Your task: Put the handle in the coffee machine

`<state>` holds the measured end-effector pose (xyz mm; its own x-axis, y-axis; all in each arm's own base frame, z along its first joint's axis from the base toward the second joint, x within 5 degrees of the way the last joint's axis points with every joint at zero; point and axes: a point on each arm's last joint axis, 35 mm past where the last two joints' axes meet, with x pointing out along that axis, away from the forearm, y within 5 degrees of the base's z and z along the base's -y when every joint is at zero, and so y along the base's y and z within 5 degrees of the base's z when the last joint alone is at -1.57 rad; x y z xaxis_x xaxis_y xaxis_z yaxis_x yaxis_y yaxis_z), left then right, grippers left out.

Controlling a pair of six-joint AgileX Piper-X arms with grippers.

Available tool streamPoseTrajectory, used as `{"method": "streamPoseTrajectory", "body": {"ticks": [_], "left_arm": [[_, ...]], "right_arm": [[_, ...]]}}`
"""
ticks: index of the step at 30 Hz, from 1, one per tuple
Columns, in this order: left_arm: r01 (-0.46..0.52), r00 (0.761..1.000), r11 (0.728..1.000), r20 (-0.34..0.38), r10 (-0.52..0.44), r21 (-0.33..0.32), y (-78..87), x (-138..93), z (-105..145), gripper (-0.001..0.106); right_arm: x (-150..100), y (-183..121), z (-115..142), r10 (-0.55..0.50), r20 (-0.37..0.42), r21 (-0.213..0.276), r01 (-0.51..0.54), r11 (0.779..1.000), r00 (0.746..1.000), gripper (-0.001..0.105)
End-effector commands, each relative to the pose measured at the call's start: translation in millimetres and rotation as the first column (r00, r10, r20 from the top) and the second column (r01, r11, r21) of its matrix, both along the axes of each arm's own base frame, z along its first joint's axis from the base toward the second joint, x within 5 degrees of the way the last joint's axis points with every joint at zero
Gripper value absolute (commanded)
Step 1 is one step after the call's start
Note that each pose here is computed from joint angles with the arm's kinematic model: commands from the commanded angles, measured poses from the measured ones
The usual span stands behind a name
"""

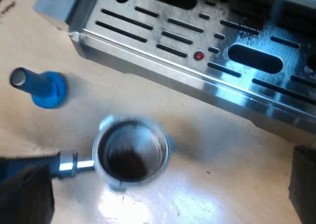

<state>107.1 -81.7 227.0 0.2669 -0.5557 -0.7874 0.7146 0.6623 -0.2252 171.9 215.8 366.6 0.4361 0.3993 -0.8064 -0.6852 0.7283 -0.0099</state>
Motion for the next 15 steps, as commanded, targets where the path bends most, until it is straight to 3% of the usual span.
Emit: {"method": "streamPoseTrajectory", "body": {"ticks": [1, 6, 11, 15], "left_arm": [[0.002, 0.999, 0.999, 0.049, 0.000, -0.045, -0.1, 4, 10, 0.000], [-0.096, 0.993, 0.994, 0.059, 0.099, -0.044, 14.0, 13, 10, 0.000], [-0.188, 0.978, 0.981, 0.084, 0.192, -0.050, 27.6, 21, 15, 0.000], [-0.221, 0.970, 0.973, 0.087, 0.226, -0.060, 32.3, 24, 15, 0.000]], "right_arm": [[-6, -7, 13, 0.004, 0.036, 0.024, -0.005, 1.000, 0.999, 0.098], [-11, -8, 17, 0.017, 0.052, 0.034, -0.019, 0.999, 0.999, 0.098], [-37, 12, 15, 0.070, 0.142, -0.010, -0.070, 0.998, 0.987, 0.098], [-49, 22, 10, 0.047, 0.205, -0.003, -0.047, 0.999, 0.978, 0.098]]}}
